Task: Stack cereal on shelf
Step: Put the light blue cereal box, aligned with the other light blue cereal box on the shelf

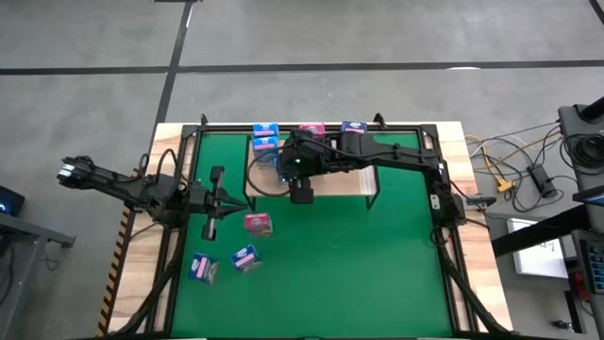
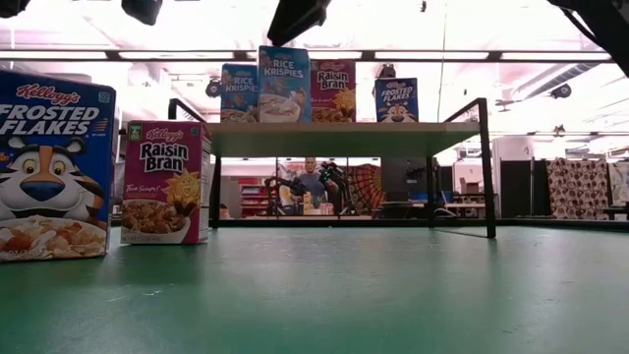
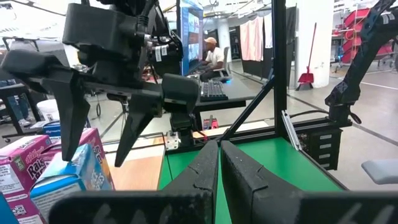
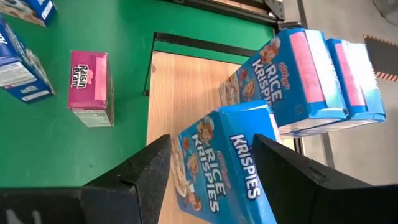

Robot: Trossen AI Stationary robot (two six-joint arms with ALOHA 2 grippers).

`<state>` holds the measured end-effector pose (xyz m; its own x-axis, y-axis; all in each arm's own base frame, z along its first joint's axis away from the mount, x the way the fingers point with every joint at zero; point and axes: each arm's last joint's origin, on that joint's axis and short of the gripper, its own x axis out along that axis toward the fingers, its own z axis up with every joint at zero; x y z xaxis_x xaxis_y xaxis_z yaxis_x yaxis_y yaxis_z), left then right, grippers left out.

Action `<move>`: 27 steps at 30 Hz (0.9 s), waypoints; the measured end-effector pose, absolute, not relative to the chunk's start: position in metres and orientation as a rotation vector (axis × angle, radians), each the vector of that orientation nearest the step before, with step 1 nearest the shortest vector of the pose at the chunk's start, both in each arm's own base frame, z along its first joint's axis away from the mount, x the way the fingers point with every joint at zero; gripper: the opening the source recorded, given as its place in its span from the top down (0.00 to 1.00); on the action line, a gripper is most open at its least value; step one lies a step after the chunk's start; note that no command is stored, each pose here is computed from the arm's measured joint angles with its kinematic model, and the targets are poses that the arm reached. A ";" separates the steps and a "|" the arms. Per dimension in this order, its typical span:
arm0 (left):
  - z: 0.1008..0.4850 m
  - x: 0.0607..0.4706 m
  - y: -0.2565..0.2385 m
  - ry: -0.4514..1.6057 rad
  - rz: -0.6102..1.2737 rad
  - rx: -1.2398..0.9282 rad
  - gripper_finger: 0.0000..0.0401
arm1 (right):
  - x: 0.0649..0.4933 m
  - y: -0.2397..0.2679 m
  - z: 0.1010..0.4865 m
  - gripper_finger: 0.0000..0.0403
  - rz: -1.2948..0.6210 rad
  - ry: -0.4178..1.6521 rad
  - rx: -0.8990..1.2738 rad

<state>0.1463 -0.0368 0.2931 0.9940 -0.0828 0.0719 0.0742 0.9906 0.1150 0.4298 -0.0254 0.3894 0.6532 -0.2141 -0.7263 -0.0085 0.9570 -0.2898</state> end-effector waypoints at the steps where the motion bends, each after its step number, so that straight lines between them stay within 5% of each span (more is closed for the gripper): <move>1: 0.293 0.146 -0.037 -0.077 -0.079 0.112 1.00 | 0.430 -0.025 0.390 0.46 -0.118 0.852 -0.281; 17: 0.292 0.147 -0.037 -0.072 -0.079 0.113 1.00 | 0.403 -0.019 0.428 0.52 -0.165 0.740 -0.240; 27: 0.292 0.151 -0.038 -0.074 -0.079 0.102 1.00 | 0.368 -0.008 0.440 0.72 -0.139 0.847 -0.228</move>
